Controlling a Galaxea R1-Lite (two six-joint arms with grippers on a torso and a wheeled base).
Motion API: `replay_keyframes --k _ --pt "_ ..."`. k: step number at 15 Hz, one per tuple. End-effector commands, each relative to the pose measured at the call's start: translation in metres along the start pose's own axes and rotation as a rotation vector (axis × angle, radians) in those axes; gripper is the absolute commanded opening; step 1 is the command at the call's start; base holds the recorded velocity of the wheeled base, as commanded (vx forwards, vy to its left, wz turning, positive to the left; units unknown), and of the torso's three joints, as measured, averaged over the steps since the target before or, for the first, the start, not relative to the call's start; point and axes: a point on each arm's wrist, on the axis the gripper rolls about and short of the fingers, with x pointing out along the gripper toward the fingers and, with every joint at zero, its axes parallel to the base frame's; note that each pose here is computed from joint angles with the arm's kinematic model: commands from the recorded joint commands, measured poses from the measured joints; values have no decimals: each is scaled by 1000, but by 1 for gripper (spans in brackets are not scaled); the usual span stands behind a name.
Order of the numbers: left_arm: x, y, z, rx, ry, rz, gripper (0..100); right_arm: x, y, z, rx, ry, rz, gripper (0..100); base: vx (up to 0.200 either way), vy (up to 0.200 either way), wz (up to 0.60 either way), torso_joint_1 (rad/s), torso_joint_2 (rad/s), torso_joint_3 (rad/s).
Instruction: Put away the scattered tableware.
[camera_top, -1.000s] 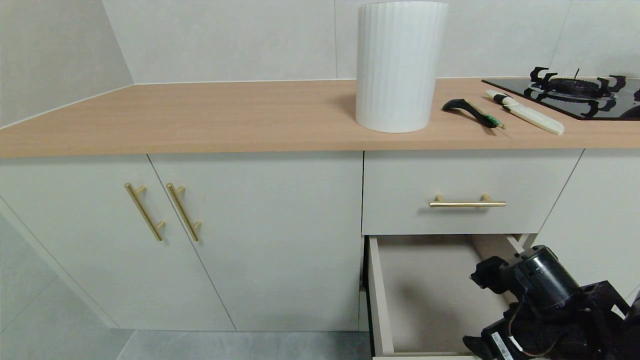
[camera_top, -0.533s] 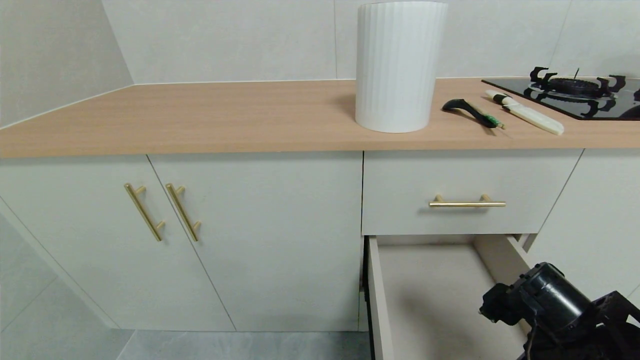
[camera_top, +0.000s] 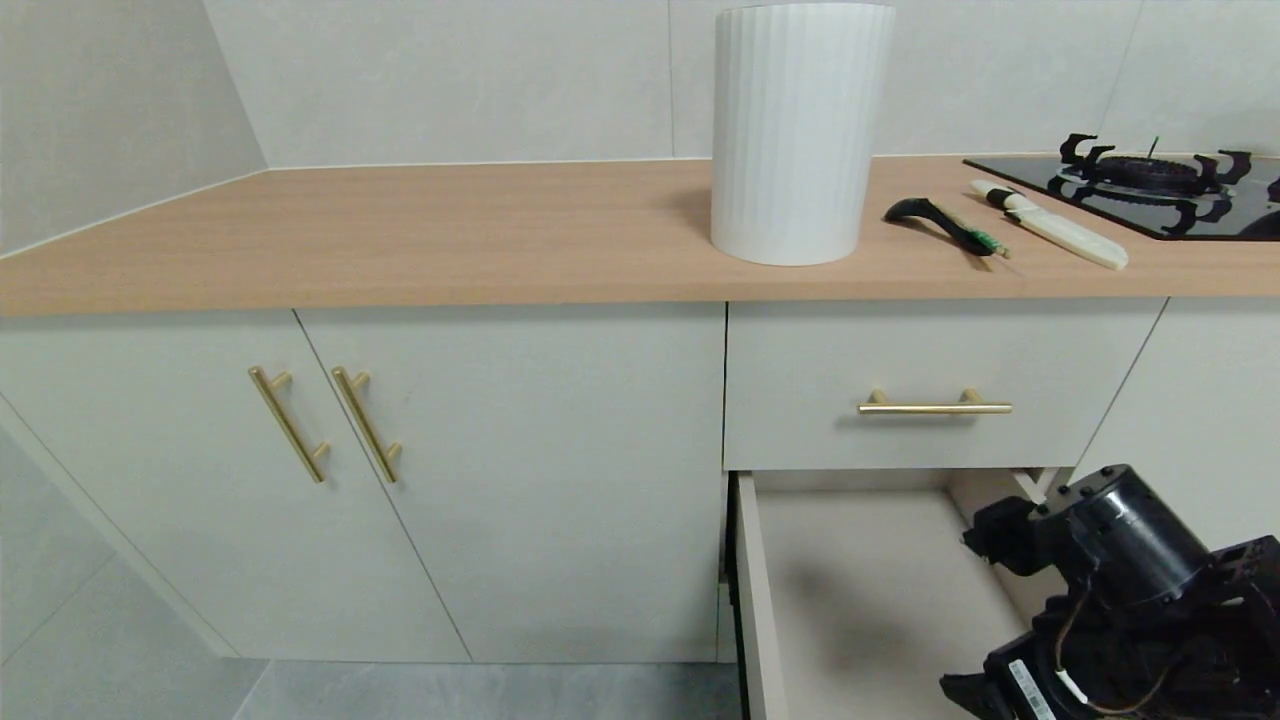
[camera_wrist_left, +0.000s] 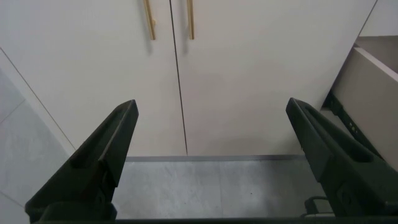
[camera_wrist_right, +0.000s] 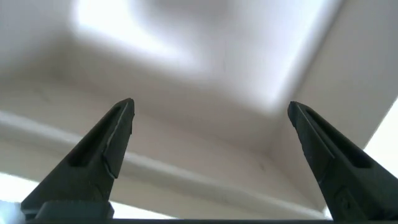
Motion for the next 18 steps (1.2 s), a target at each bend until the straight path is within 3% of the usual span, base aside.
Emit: replay_keyframes --k 1,5,11,18 --pt "0 0 0 -1 1 0 100 -8 -6 8 44 -85 -11 100 0 0 0 0 0 0" --pt "0 0 0 -1 1 0 100 -7 -16 18 101 -174 -28 100 0 0 0 0 0 0" --pt "0 0 0 1 1 0 100 -12 -17 19 105 -196 -27 100 0 0 0 4 -17 -12" --pt "0 0 0 -1 1 0 100 -16 -18 18 110 -212 -26 100 0 0 0 101 -383 -288"
